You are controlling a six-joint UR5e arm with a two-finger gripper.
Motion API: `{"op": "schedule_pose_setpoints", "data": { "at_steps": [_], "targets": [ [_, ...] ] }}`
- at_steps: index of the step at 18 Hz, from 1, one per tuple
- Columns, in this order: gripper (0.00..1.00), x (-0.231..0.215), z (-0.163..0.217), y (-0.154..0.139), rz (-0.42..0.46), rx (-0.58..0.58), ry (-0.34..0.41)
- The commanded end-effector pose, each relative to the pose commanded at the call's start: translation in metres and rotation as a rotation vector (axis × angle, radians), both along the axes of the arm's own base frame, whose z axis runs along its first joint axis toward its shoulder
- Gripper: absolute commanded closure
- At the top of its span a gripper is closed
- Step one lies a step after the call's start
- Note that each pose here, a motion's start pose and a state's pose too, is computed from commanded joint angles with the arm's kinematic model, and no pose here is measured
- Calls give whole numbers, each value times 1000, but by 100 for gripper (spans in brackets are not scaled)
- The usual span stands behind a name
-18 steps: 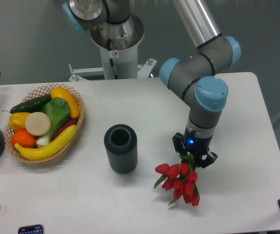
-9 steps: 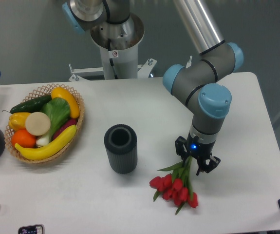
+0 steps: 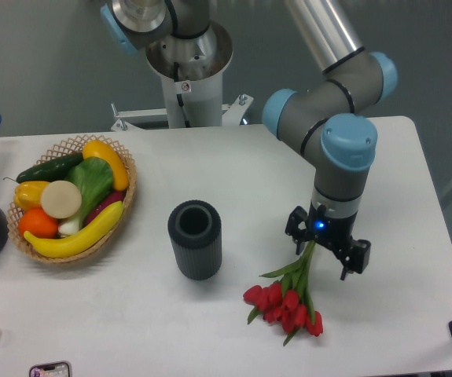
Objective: Place the flowers on the table
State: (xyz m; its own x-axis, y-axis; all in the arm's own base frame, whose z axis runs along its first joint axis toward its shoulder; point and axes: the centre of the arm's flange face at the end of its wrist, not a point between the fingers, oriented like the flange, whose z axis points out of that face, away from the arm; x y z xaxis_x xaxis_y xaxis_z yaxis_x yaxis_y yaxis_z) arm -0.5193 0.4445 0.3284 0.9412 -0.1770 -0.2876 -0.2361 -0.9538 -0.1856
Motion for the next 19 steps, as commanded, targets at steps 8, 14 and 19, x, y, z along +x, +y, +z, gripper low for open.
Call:
{"op": "schedule_pose_setpoints", "data": {
  "at_steps": [8,14,19],
  "targets": [
    [0,-21,59,-82,-154,-94,5],
    [0,-24,81,-126,-280,-149,-8],
    [0,-27,83,-133,-275,-142,-7]
  ]
}}
